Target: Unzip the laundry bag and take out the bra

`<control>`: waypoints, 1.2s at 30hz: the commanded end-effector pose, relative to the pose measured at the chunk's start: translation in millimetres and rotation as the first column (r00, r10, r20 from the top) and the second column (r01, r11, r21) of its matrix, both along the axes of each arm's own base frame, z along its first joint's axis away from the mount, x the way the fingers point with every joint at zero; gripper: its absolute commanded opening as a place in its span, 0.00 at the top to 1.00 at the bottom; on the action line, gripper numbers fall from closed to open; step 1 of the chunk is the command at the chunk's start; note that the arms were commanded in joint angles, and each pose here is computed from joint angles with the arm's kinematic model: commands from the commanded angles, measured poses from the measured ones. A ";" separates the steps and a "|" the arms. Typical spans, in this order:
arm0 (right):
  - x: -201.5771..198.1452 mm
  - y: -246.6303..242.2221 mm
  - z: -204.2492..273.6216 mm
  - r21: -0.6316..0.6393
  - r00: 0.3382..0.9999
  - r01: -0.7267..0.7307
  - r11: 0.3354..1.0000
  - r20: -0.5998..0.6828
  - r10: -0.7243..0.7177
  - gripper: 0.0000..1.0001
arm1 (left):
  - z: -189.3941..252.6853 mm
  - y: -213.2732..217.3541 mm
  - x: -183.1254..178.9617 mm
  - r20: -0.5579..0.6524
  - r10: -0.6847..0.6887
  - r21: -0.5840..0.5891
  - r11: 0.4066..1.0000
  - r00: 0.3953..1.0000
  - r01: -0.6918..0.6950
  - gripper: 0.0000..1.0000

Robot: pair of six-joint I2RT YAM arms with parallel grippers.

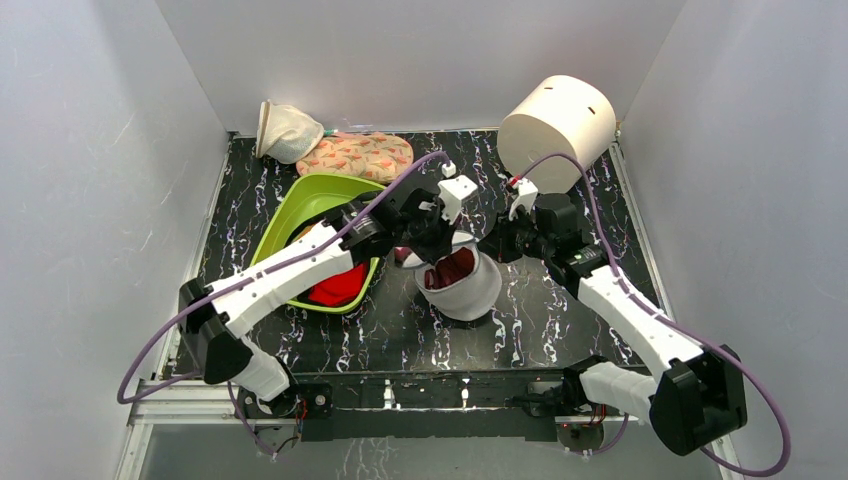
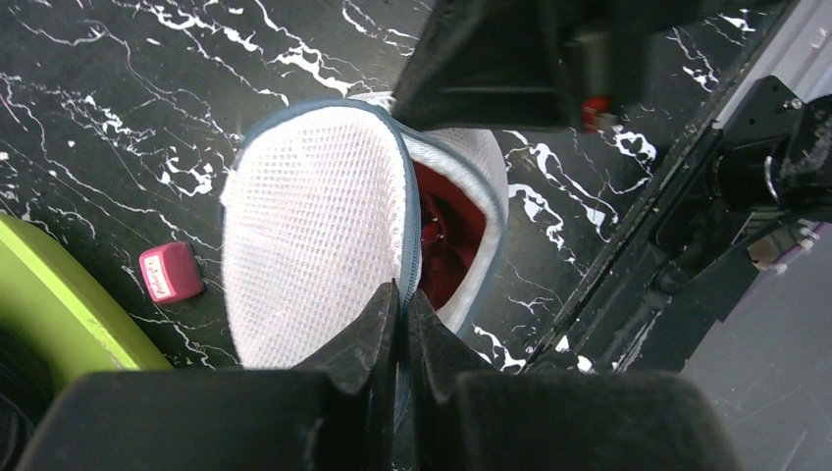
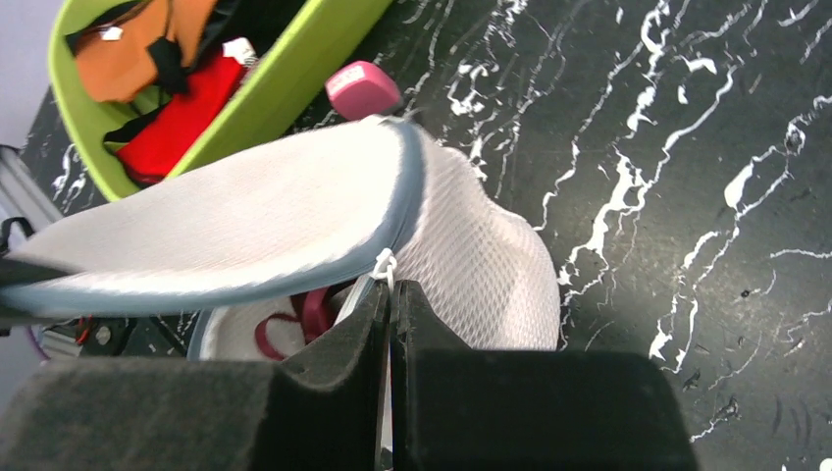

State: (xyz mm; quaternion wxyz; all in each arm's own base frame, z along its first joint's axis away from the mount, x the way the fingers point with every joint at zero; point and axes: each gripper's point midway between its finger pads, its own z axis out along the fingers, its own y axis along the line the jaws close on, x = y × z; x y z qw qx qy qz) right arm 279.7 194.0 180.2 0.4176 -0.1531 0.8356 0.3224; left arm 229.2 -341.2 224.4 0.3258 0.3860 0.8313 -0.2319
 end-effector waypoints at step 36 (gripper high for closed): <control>-17.7 6.8 30.2 0.042 0.985 -0.145 0.989 0.103 0.140 1.00 | -6.4 12.8 12.9 0.089 0.034 0.133 0.990 0.995 -0.045 0.92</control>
